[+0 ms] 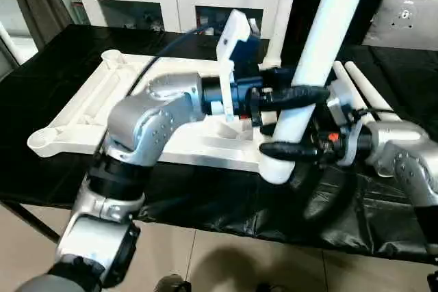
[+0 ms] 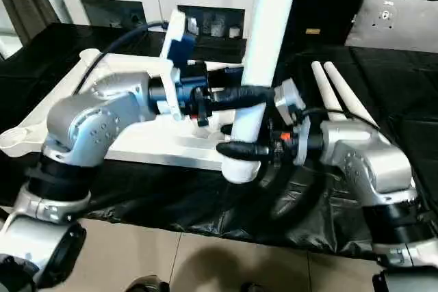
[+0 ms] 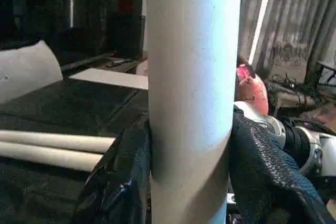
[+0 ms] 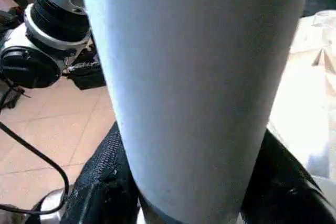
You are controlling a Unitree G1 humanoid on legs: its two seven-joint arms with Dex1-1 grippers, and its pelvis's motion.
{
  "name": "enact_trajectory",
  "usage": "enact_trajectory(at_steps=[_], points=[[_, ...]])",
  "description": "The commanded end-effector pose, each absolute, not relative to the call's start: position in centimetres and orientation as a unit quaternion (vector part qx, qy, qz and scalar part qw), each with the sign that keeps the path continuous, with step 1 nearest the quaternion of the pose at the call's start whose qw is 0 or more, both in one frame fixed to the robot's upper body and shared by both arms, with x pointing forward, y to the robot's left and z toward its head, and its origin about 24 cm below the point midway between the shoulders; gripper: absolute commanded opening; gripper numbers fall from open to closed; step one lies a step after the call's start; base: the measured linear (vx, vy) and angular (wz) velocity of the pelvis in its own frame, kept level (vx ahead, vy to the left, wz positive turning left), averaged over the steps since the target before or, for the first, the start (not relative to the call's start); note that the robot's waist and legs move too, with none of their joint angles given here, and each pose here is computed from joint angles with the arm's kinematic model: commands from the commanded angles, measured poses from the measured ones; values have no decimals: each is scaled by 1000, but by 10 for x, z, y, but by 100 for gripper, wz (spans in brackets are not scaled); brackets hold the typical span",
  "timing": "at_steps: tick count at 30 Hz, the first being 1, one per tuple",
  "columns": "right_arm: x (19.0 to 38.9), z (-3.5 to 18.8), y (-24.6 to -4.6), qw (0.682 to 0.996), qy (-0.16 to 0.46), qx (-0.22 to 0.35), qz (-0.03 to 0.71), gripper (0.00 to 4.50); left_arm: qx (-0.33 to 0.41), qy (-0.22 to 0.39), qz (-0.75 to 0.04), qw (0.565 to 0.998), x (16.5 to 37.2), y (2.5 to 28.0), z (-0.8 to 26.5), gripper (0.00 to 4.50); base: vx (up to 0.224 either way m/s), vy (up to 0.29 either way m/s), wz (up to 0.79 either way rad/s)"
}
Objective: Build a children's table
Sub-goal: Pick table leg
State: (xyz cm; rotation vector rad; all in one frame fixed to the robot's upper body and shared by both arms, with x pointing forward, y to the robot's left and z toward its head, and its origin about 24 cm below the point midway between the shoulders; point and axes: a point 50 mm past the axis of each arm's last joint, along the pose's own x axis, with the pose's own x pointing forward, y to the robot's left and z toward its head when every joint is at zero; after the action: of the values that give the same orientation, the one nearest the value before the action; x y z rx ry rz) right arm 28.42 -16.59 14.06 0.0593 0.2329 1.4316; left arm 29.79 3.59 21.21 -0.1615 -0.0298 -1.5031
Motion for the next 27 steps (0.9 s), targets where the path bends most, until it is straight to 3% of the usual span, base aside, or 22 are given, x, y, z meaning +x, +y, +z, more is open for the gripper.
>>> enact_trajectory(at_steps=[1, 5, 20, 24, 26, 27], points=[[285, 142, -165, 751, 107, 26, 652, 195, -77, -21, -707, 703, 288, 31, 220, 236, 0, 0, 0], [285, 141, -165, 751, 107, 27, 651, 195, -93, -18, -715, 692, 284, 27, 221, 250, 0, 0, 0], [289, 132, -150, 763, 107, 32, 637, 193, -134, -38, -720, 680, 272, 6, 223, 394, 0, 0, 0], [290, 134, -148, 768, 93, 50, 632, 193, -159, -64, -684, 709, 280, 8, 227, 427, 0, 0, 0], [289, 135, -148, 768, 89, 56, 632, 193, -187, -75, -667, 718, 286, 11, 229, 428, 0, 0, 0], [288, 137, -149, 770, 79, 72, 629, 193, -277, -101, -628, 721, 301, 23, 237, 428, 0, 0, 0]])
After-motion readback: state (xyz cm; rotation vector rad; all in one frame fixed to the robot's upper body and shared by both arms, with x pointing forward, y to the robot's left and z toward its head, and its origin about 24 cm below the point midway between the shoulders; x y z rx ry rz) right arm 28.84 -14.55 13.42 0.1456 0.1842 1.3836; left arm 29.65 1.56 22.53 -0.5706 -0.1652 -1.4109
